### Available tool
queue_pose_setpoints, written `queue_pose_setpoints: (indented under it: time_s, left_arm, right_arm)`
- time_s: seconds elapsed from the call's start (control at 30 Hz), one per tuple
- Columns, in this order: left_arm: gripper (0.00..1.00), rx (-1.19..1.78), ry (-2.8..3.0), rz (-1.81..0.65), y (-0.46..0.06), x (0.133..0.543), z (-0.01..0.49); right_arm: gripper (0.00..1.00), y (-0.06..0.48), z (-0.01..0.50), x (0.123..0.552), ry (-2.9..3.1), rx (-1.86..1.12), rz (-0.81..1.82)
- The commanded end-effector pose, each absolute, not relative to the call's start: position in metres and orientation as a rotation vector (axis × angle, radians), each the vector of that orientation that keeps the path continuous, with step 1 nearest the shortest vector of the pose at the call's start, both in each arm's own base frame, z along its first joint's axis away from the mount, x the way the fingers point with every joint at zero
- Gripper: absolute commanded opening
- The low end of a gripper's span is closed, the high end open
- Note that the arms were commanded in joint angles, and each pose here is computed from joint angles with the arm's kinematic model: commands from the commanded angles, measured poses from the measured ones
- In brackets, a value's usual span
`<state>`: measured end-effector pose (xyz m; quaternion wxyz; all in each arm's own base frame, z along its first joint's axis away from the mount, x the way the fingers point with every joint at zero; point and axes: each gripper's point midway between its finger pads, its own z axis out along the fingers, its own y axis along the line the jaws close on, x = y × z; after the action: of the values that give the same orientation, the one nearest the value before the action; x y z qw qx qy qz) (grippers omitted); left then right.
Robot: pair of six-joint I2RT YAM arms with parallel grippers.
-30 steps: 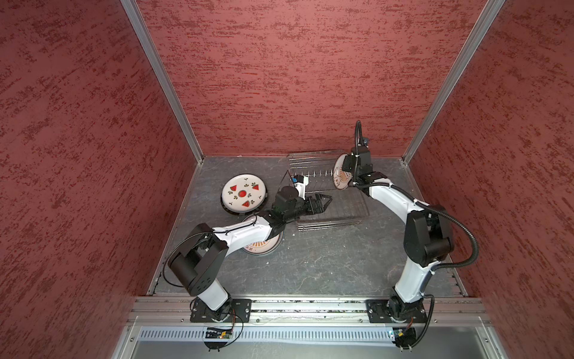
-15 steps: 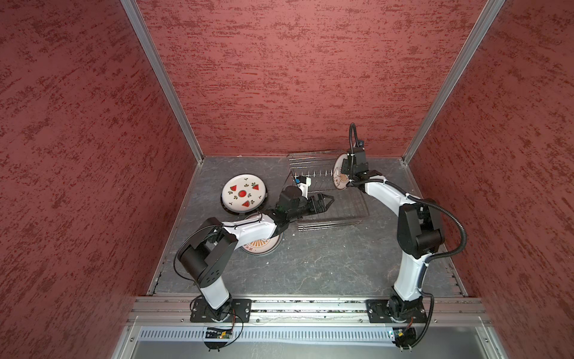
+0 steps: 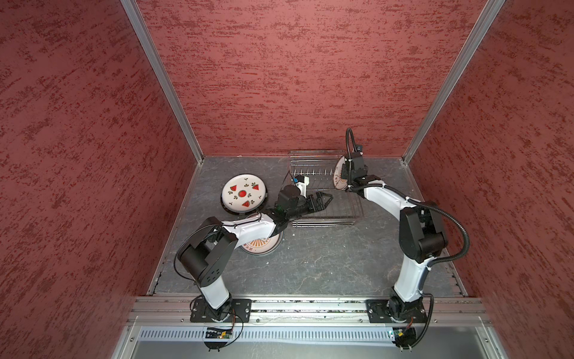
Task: Unload the plates from the dish rack
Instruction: Pick up the plate from the dish rack.
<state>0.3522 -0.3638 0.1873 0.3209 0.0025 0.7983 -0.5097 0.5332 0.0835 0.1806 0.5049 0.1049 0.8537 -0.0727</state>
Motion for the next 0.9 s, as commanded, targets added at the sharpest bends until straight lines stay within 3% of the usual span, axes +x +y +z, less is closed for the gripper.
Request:
queue_pose_setpoints:
  time_s: [0.0,0.23,0.87]
  left_arm:
    - [0.99,0.005,2.087,-1.345,-0.362,0.354,0.185]
    - [0.99,0.011,2.055,-1.361,-0.362,0.354,0.192]
    - [0.99,-0.013,2.039,-1.333,-0.347,0.354,0.193]
  right_arm:
    - [0.05,0.072,0.189,0.519,2.036,0.319,-0.23]
    - [0.0,0.07,0.216,0.525,1.951,0.27,-0.283]
    - [0.0,0.087,0.287,0.501,1.726,0.208,-0.476]
